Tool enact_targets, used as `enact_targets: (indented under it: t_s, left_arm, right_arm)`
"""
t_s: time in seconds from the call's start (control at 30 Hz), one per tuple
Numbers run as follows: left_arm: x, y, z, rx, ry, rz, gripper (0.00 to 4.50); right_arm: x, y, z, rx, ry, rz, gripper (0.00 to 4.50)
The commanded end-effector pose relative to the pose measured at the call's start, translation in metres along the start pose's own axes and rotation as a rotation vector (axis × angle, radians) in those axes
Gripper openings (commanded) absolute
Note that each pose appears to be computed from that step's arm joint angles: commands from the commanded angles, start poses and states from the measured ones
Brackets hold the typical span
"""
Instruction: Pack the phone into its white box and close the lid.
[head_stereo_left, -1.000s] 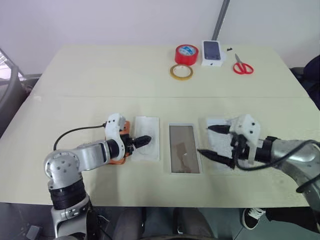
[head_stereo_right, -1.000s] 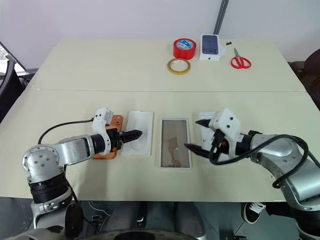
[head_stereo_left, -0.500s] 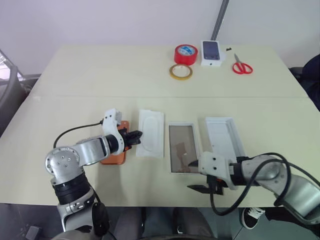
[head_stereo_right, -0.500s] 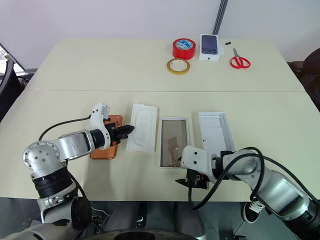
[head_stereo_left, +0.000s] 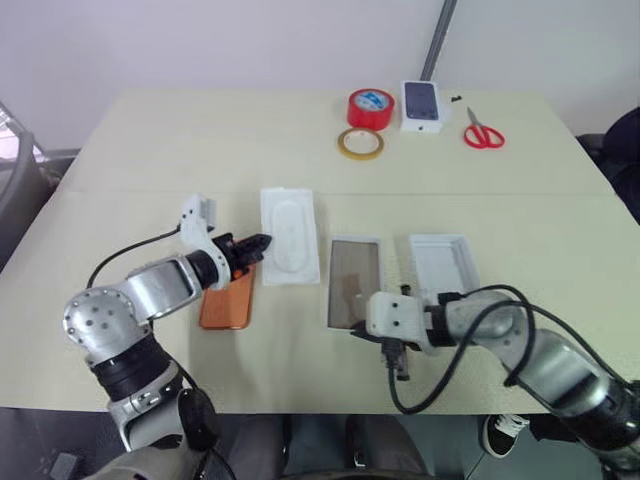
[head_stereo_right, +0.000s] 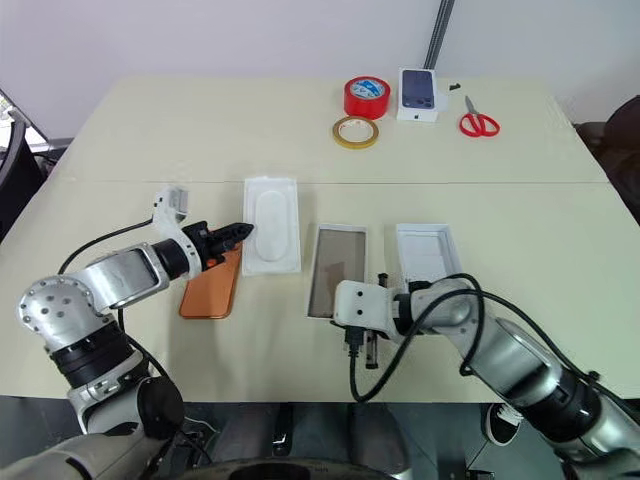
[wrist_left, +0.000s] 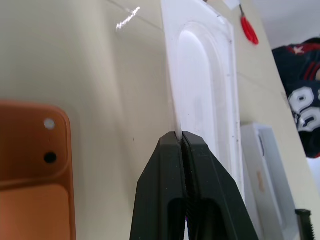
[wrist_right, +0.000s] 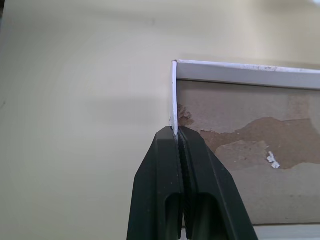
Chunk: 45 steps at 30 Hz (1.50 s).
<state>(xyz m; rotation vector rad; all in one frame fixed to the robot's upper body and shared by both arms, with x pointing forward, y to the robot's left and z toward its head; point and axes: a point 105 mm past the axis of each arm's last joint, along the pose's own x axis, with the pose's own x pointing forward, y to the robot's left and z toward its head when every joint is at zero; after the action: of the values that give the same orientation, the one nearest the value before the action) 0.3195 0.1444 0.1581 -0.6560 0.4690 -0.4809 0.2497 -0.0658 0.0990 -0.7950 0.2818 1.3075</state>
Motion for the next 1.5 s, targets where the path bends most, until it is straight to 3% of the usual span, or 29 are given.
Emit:
enact_targets:
  t_s: [0.03, 0.23, 0.33, 0.5, 0.67, 0.93, 1.03, 1.13, 1.27, 1.43, 1.5]
  left_arm:
    - [-0.005, -0.007, 0.015, 0.0, -0.061, -0.036, 0.0]
    - [-0.001, -0.014, 0.008, 0.012, -0.033, -0.049, 0.0]
    - [0.001, -0.015, 0.004, 0.008, -0.026, -0.047, 0.0]
    - [0.011, -0.02, -0.019, 0.003, 0.04, -0.026, 0.0]
    - [0.021, -0.026, -0.041, -0.03, 0.105, -0.024, 0.0]
    - [0.021, -0.03, -0.042, -0.035, 0.124, -0.034, 3.7]
    - [0.016, -0.029, -0.029, -0.044, 0.079, -0.041, 3.7]
    - [0.007, -0.021, -0.009, 0.005, 0.008, -0.01, 3.77]
    - [-0.006, -0.007, 0.008, 0.207, -0.047, 0.062, 3.77]
    - [-0.027, 0.014, 0.009, 0.643, -0.037, 0.107, 3.77]
    - [-0.034, 0.019, 0.004, 0.738, -0.018, 0.079, 3.77]
  right_arm:
    - [0.012, -0.01, 0.008, -0.1, -0.009, -0.005, 0.07]
    - [0.018, -0.031, 0.018, -0.107, -0.035, -0.071, 0.07]
    - [0.009, -0.031, 0.02, -0.033, -0.059, -0.063, 0.88]
    - [-0.031, -0.042, 0.009, 0.046, -0.058, -0.162, 3.33]
    - [-0.054, -0.052, -0.002, 0.084, -0.023, -0.244, 3.33]
    - [-0.061, -0.065, 0.001, 0.075, -0.033, -0.305, 3.38]
    - [-0.058, -0.069, 0.011, 0.083, -0.077, -0.309, 3.38]
    - [-0.043, -0.074, 0.019, 0.081, -0.1, -0.315, 2.18]
    - [-0.02, -0.084, 0.024, 0.094, -0.093, -0.341, 0.04]
    - [0.008, -0.108, 0.028, 0.131, -0.074, -0.422, 0.04]
    - [0.017, -0.114, 0.028, 0.137, -0.063, -0.439, 0.04]
